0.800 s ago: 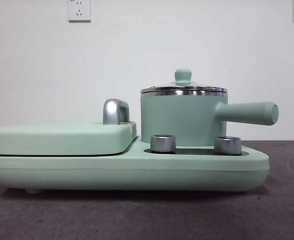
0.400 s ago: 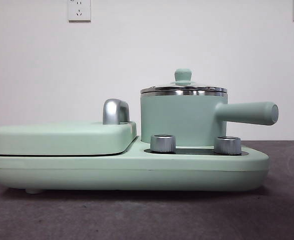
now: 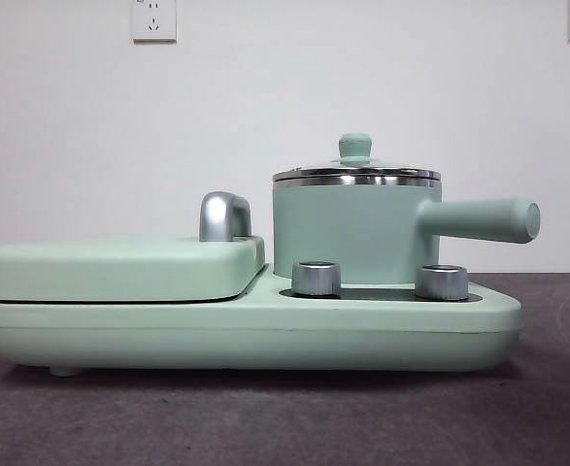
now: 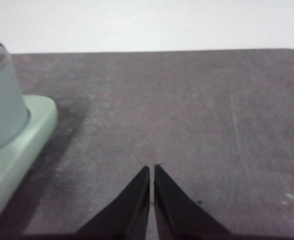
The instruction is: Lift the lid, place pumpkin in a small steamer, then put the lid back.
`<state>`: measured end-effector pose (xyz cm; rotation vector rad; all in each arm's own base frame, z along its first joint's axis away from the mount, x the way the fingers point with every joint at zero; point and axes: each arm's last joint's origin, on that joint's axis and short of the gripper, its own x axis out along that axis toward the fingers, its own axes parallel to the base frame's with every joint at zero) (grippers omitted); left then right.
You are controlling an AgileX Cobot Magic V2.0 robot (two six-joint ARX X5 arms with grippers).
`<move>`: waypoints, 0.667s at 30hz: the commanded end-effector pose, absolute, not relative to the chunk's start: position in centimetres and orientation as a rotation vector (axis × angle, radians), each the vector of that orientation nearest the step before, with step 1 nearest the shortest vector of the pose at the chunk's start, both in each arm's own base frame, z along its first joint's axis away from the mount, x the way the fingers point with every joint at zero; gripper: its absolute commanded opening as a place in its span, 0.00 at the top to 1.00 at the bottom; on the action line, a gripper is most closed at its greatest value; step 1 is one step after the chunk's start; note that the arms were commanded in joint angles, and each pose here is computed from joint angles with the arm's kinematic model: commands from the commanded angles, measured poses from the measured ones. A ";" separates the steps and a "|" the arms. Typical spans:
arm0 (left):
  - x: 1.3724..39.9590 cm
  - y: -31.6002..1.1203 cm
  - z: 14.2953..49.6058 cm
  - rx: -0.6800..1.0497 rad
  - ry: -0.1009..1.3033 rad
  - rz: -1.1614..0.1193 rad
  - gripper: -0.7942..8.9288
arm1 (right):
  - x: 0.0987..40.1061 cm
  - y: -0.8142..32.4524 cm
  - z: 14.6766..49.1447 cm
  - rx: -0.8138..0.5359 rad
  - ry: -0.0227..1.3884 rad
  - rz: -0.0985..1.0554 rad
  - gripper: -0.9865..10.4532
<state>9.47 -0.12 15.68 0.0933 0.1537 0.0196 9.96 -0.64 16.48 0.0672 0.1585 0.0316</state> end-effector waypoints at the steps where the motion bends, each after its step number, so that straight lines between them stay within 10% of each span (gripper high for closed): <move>1: 9.6 -0.1 15.0 0.104 0.178 0.023 0.91 | 9.8 -0.5 16.4 0.047 0.122 0.015 0.90; 20: 9.6 -0.1 15.0 0.104 0.178 0.023 0.91 | 9.6 -0.1 15.0 0.037 0.172 0.004 0.90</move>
